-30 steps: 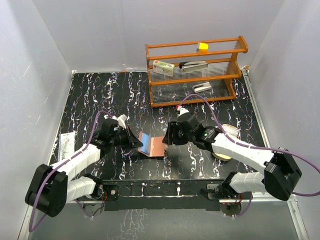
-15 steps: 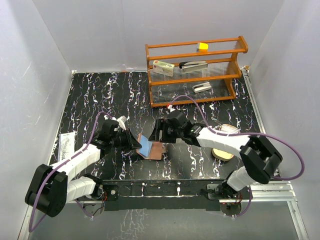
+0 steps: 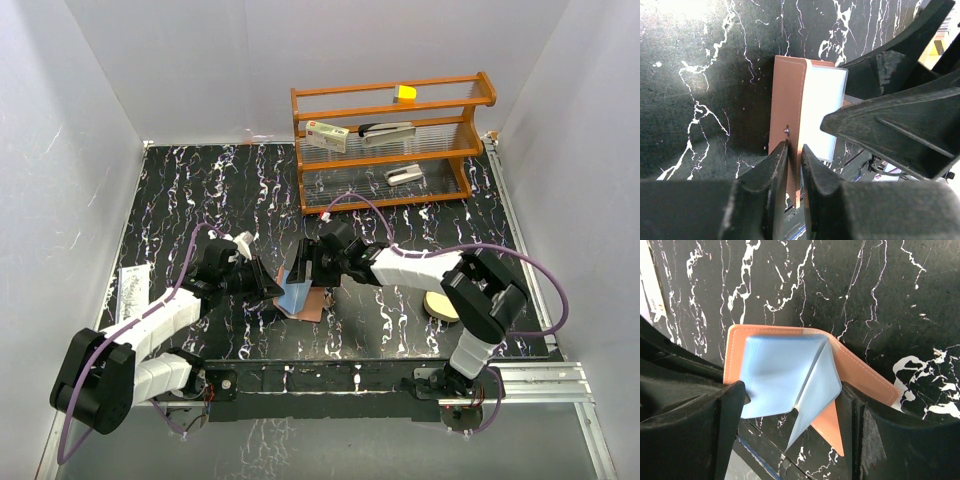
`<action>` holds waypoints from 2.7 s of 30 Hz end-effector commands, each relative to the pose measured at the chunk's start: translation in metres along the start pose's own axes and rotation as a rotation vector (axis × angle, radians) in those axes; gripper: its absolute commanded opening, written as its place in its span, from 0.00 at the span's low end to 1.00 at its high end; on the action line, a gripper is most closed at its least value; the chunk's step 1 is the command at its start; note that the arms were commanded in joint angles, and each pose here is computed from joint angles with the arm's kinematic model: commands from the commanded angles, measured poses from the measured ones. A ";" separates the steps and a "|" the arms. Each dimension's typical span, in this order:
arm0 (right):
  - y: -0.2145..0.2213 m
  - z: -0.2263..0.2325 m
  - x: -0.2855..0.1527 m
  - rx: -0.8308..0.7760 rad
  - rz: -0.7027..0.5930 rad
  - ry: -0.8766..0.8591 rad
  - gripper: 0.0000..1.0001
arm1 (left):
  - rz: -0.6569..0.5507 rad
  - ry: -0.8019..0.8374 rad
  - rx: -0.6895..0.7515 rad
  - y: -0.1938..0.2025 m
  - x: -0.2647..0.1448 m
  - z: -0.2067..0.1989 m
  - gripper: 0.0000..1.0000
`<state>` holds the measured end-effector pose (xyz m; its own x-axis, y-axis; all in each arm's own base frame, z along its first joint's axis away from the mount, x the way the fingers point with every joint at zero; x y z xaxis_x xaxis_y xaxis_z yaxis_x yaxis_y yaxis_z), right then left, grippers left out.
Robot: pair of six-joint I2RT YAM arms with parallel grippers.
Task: Put the credit cards into the card holder
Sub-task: Open the card holder at the center of the board.
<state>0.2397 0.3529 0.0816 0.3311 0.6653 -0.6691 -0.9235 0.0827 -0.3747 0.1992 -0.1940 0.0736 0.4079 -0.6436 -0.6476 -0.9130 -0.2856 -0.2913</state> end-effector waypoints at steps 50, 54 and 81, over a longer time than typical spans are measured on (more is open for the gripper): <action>-0.016 -0.056 -0.032 -0.141 -0.110 0.345 0.62 | 0.006 0.082 0.014 0.003 -0.002 -0.013 0.00; -0.022 -0.028 -0.043 -0.148 -0.119 0.234 0.58 | 0.006 0.087 0.020 0.003 -0.001 -0.013 0.00; -0.010 0.025 0.019 -0.011 -0.022 -0.047 0.53 | 0.004 0.059 0.021 0.004 0.003 -0.005 0.00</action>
<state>0.2386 0.3586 0.0702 0.3235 0.6292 -0.7067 -0.9264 0.0584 -0.3720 0.1988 -0.1985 0.0737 0.4091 -0.6727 -0.6165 -0.9122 -0.2854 -0.2939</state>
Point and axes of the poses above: each gripper's point midway between its finger pads, its own x axis out along the fingers, its own z axis along the line the jaws close on, y = z × x, the point moved 1 cm from there along -x, back along the fingers, and after that the axes turned 1 degree about -x, right-handed, at the moved point
